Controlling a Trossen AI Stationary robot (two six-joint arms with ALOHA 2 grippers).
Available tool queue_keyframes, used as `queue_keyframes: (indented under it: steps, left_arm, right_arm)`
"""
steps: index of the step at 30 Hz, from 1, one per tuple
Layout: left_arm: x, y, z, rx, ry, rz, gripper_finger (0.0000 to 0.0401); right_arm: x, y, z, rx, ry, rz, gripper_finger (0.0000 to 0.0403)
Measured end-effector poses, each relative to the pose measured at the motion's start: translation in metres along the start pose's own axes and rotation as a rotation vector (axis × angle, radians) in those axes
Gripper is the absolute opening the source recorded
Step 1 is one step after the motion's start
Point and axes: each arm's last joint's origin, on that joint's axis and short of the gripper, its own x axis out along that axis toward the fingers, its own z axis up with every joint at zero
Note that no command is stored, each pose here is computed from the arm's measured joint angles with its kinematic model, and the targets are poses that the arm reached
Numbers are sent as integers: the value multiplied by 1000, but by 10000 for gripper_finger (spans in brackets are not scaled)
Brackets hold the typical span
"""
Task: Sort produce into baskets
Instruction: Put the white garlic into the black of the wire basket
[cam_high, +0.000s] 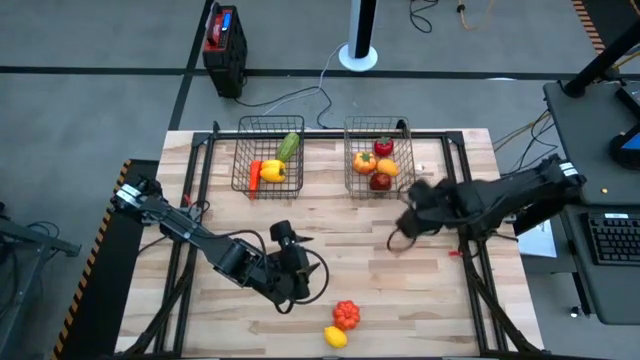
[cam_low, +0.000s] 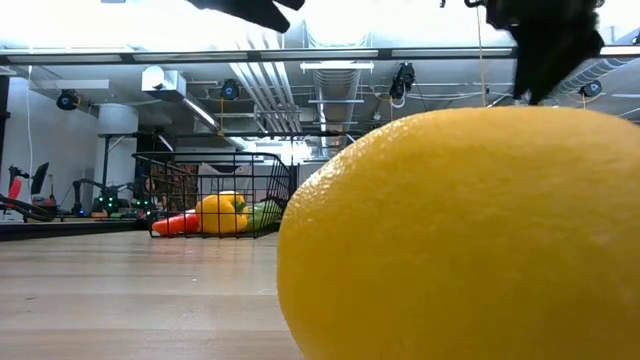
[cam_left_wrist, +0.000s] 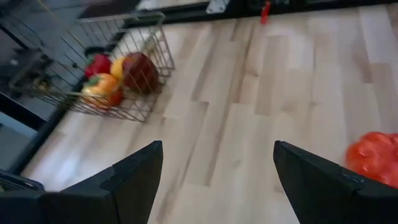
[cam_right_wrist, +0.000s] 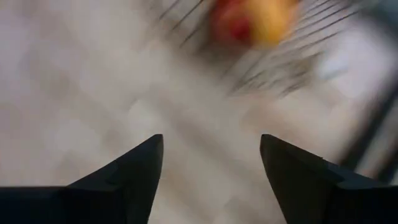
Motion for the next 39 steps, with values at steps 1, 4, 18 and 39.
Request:
queue_keyframes:
  steps: [1, 4, 18, 39]
  left_arm:
    - [0, 0, 0, 7, -5, 6, 288]
    - [0, -1, 3, 26, -23, 2, 288]
    - [0, -1, 6, 35, -46, -4, 288]
    - [0, -1, 6, 32, -45, -3, 288]
  right_arm:
    - [-4, -5, 6, 33, -55, -49, 252]
    - [-14, -21, 26, 136, -186, -183, 226]
    - [42, -115, 84, 414, -117, -541, 26]
    - [113, -160, 37, 787, -231, -344, 13]
